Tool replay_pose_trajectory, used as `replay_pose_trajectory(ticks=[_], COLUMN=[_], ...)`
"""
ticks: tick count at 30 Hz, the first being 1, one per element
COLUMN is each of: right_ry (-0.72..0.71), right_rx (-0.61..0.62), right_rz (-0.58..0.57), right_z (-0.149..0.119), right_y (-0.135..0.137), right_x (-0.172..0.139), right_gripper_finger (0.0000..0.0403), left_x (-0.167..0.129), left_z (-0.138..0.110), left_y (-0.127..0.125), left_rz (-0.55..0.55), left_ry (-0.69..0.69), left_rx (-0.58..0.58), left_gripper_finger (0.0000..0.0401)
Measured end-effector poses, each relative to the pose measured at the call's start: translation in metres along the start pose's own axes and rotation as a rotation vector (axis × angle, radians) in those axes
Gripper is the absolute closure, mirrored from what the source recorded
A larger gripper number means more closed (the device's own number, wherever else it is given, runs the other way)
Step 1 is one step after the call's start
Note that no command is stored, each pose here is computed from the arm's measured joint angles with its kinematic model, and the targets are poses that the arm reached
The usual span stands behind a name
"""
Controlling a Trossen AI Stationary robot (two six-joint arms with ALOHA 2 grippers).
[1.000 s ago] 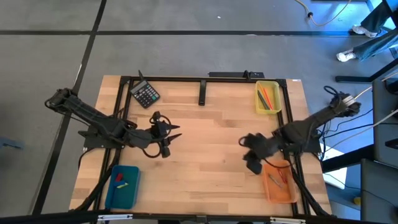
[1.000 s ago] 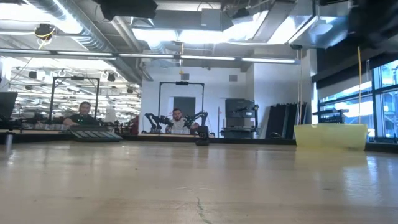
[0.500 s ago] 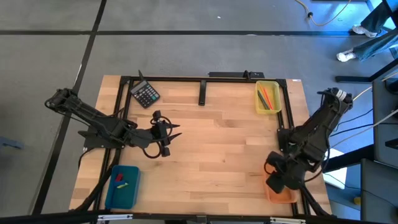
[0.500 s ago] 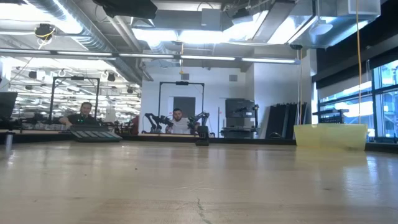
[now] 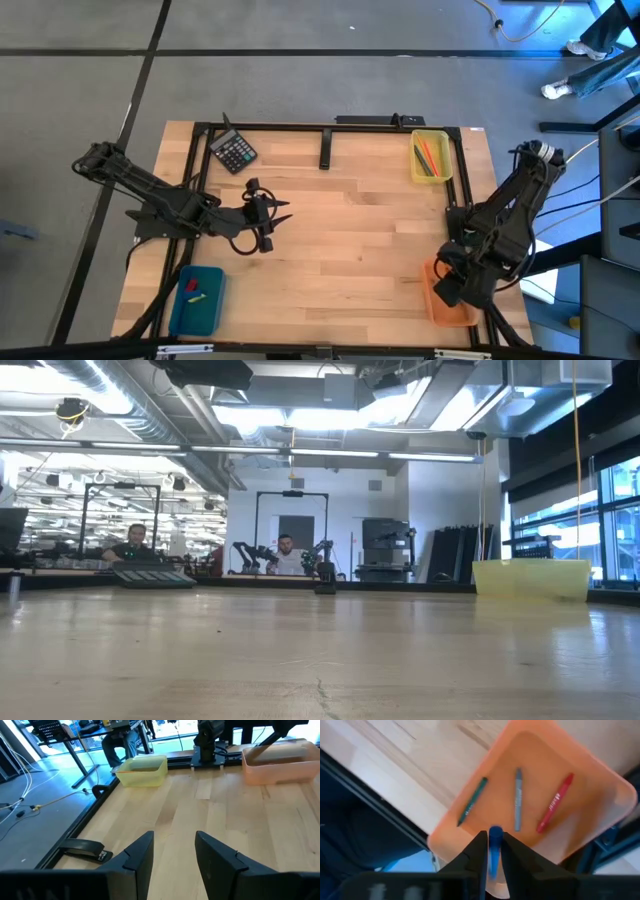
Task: Sort crayons/erasers/pens/pencils in bins
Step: Put the blue crayon into the orange bin, then return to Home Position
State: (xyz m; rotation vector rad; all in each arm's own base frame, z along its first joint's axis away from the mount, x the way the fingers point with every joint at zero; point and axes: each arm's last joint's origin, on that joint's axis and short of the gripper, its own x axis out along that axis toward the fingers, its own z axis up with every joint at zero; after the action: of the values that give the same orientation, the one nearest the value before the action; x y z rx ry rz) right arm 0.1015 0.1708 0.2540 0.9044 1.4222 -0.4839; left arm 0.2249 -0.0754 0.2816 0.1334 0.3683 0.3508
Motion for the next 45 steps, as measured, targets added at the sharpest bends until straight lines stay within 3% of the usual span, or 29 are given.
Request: replay_pose_trajectory(ticks=[9,14,17,21,26,33,40,45], right_ry=[-0.008,-0.113,-0.255,-0.561,-0.701,-0.908,-1.181,-1.272], right_rx=[-0.039,-0.117,-0.223,-0.420,-0.498,-0.709,-0.900,-0.892], right_rz=[-0.109,-0.123,-0.095,-0.119,-0.150,-0.006,0.185,0.262], right_z=[0.002,0.013,0.027,0.058,0.107,0.160,0.198,0.215], right_y=[-0.007,-0.009,-0.007,-0.003,0.001,0.026,0.032,0.021], right_x=[0.003,0.000,-0.004,-0.014,-0.030,-0.049,-0.060,-0.082], right_gripper_finger=[0.0309,0.0293,0.0291,0.0290,0.0290,0.0290,0.0290,0.0290], left_x=[0.000,0.004,0.008,0.021,0.040,0.046,0.007,-0.025], left_z=[0.002,0.010,0.014,0.010,-0.010,-0.036,-0.039,-0.050], left_y=[0.000,0.001,0.005,0.017,0.049,0.080,0.097,0.107], left_rz=[-0.006,-0.133,-0.157,-0.133,-0.239,-0.184,-0.166,-0.135], left_ry=[-0.017,-0.064,-0.111,-0.260,-0.439,-0.403,-0.522,-0.605], left_rx=[-0.022,-0.026,-0.024,0.017,0.003,-0.022,-0.009,-0.017], left_gripper_finger=[0.0265,0.0265,0.0265,0.0265,0.0265,0.0265,0.0265,0.0265])
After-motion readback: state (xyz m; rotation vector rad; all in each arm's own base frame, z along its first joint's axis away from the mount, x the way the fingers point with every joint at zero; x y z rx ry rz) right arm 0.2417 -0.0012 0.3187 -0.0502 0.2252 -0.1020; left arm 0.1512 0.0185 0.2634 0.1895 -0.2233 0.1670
